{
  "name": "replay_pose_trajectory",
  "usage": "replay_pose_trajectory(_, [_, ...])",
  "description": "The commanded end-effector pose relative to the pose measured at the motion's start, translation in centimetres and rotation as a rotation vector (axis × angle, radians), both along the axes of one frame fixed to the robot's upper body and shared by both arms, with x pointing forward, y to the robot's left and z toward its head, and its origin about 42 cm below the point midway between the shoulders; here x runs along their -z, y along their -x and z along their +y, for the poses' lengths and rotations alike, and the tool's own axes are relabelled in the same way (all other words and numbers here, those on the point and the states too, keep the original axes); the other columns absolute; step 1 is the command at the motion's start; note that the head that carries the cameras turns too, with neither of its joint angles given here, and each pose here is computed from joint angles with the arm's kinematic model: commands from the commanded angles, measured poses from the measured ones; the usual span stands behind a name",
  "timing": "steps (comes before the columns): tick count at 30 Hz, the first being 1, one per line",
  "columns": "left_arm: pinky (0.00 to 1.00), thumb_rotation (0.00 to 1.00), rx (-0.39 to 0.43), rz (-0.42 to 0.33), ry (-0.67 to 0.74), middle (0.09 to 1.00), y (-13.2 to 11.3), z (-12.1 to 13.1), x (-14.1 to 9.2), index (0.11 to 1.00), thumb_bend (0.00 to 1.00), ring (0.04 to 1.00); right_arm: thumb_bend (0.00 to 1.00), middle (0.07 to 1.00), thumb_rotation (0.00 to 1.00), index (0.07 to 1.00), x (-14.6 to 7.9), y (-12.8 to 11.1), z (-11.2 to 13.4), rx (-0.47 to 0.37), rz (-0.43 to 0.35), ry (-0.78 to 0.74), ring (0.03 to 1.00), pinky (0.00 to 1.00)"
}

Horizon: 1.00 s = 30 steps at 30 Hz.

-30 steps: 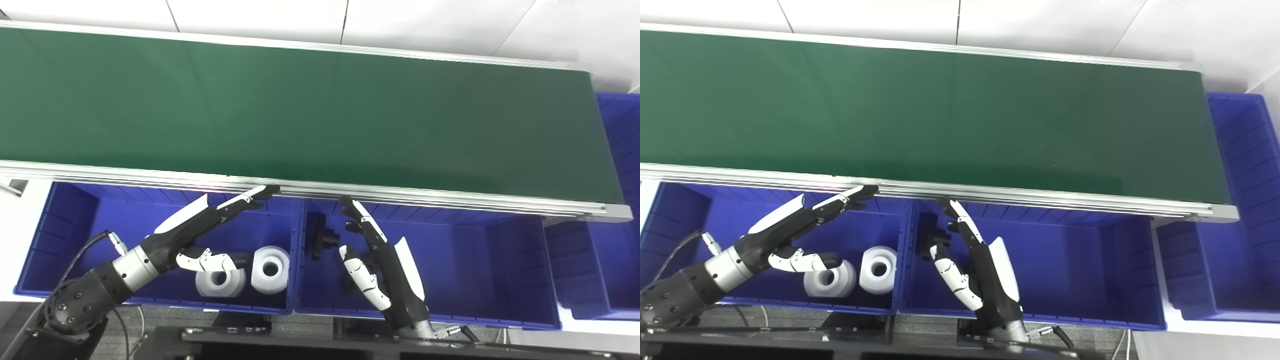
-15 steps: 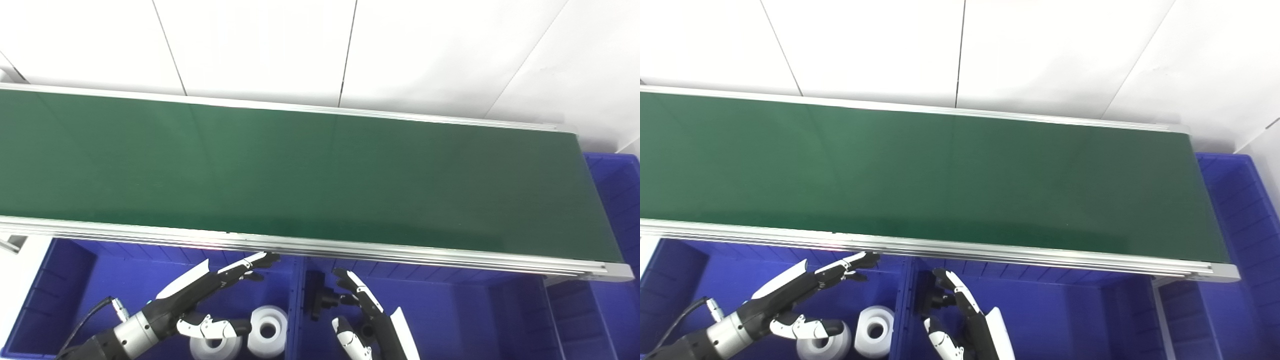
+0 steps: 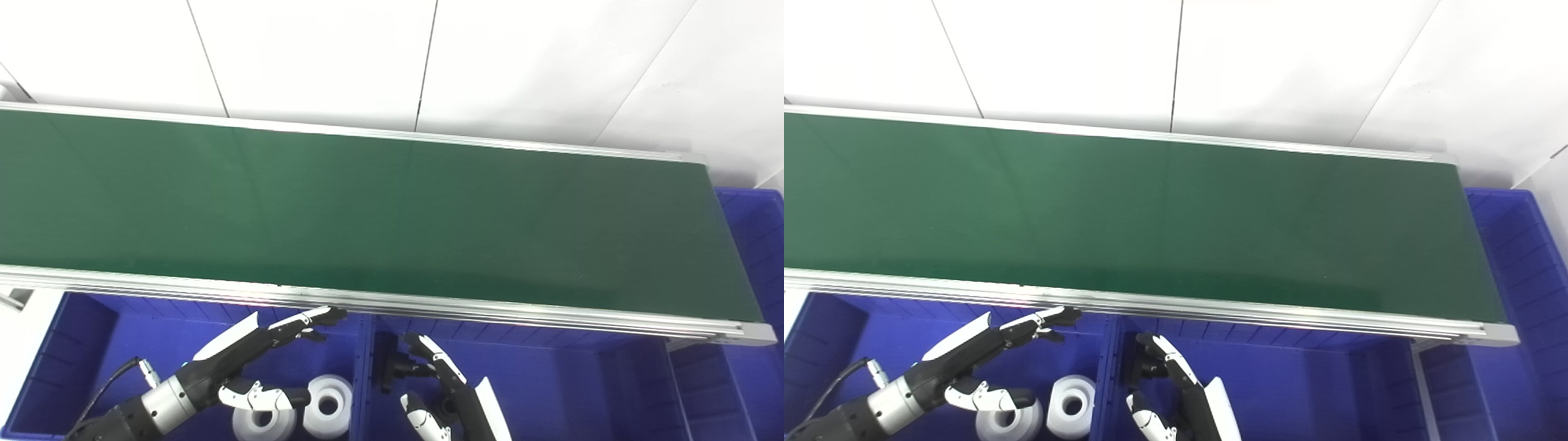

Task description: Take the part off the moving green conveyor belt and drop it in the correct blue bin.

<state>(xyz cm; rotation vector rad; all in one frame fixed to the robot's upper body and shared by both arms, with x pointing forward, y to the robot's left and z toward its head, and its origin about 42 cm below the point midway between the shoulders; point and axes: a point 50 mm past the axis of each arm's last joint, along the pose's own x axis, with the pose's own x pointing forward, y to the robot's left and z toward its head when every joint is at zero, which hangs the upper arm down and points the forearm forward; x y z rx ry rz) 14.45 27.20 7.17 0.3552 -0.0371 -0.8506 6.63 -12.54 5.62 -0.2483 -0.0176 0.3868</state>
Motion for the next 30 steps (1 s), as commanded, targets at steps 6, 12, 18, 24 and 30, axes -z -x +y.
replay_pose_trajectory(6, [0.86,0.58,0.005,-0.041,0.033,0.979,0.1,0.1,-1.2,0.934,0.36,0.944,0.40,0.930,0.82,0.892,-1.6,0.3,1.6,-0.008,-0.041,-0.060,0.894,0.80])
replay_pose_trajectory(12, [0.87,0.55,0.008,-0.050,0.045,0.985,0.2,-0.1,-1.5,0.941,0.35,0.949,0.38,0.935,0.84,0.900,-1.9,0.2,1.5,-0.002,-0.052,-0.050,0.898,0.81])
replay_pose_trajectory(18, [0.87,0.49,0.014,-0.080,0.087,0.986,0.0,-0.6,-2.7,0.939,0.34,0.953,0.40,0.921,0.87,0.886,-3.7,-0.9,0.8,0.029,-0.108,-0.058,0.881,0.79])
replay_pose_trajectory(24, [0.89,0.50,0.011,-0.099,0.116,0.981,-0.1,-0.8,-3.9,0.937,0.35,0.957,0.41,0.920,0.89,0.885,-5.0,-0.9,0.9,0.013,-0.134,-0.066,0.880,0.79])
replay_pose_trajectory(30, [0.88,0.53,0.003,-0.108,0.125,0.978,0.1,-0.8,-4.2,0.937,0.35,0.954,0.40,0.920,0.88,0.885,-5.3,-0.7,1.1,0.004,-0.140,-0.070,0.880,0.79])
